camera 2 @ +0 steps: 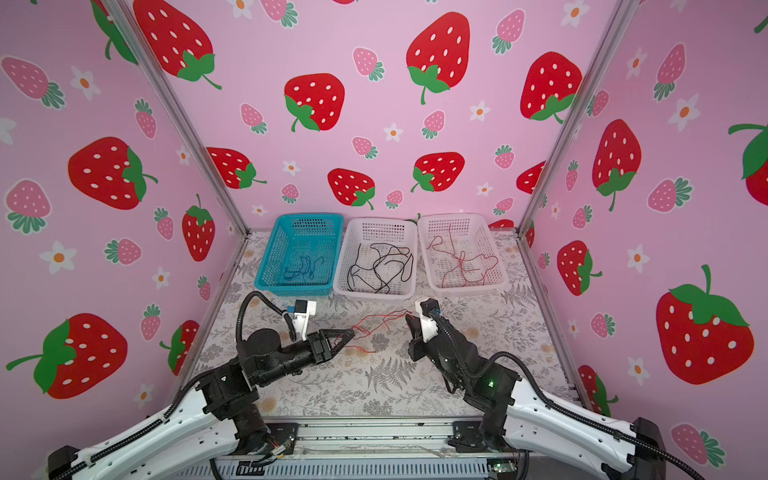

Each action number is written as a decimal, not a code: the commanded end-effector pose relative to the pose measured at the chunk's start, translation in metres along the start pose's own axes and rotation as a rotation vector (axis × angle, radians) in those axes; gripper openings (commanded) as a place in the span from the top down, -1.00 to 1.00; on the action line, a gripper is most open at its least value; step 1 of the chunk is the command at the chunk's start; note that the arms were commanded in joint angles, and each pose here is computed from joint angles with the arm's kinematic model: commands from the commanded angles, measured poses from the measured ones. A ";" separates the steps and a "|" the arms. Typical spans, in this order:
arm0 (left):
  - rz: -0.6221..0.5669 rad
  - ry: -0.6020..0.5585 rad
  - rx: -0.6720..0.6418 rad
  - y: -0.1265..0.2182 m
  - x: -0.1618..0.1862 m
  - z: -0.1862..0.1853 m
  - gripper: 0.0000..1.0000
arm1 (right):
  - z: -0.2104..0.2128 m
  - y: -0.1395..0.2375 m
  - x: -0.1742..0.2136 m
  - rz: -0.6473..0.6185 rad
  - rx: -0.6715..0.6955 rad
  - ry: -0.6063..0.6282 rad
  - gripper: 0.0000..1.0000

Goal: Untangle the cables

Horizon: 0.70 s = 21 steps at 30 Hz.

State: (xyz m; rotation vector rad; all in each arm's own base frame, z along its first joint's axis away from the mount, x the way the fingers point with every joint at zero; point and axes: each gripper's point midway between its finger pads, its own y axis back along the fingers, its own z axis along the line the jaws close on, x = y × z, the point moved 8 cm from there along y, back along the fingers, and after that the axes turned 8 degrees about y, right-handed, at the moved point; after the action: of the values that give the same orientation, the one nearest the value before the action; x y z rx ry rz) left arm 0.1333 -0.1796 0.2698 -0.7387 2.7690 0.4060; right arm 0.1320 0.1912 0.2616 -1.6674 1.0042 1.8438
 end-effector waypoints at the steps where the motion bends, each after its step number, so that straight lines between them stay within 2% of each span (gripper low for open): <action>1: -0.016 -0.001 0.015 0.000 -0.003 -0.007 -0.09 | 0.000 0.002 -0.004 -0.038 -0.016 -0.008 1.00; 7: -0.003 -0.007 -0.003 -0.004 -0.002 -0.005 0.25 | -0.002 0.005 -0.004 -0.047 -0.013 -0.011 1.00; 15: 0.004 -0.025 -0.022 0.006 0.000 -0.003 1.00 | -0.009 0.003 0.006 -0.010 0.069 -0.025 1.00; 21: -0.060 -0.075 -0.061 0.035 -0.005 -0.006 1.00 | -0.027 -0.005 0.034 0.112 0.214 -0.075 1.00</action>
State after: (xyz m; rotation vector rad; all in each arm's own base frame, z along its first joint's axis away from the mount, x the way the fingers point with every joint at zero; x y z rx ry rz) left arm 0.1224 -0.1655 0.2666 -0.7243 2.7383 0.4808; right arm 0.1360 0.1848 0.2486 -1.5749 1.0642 1.8456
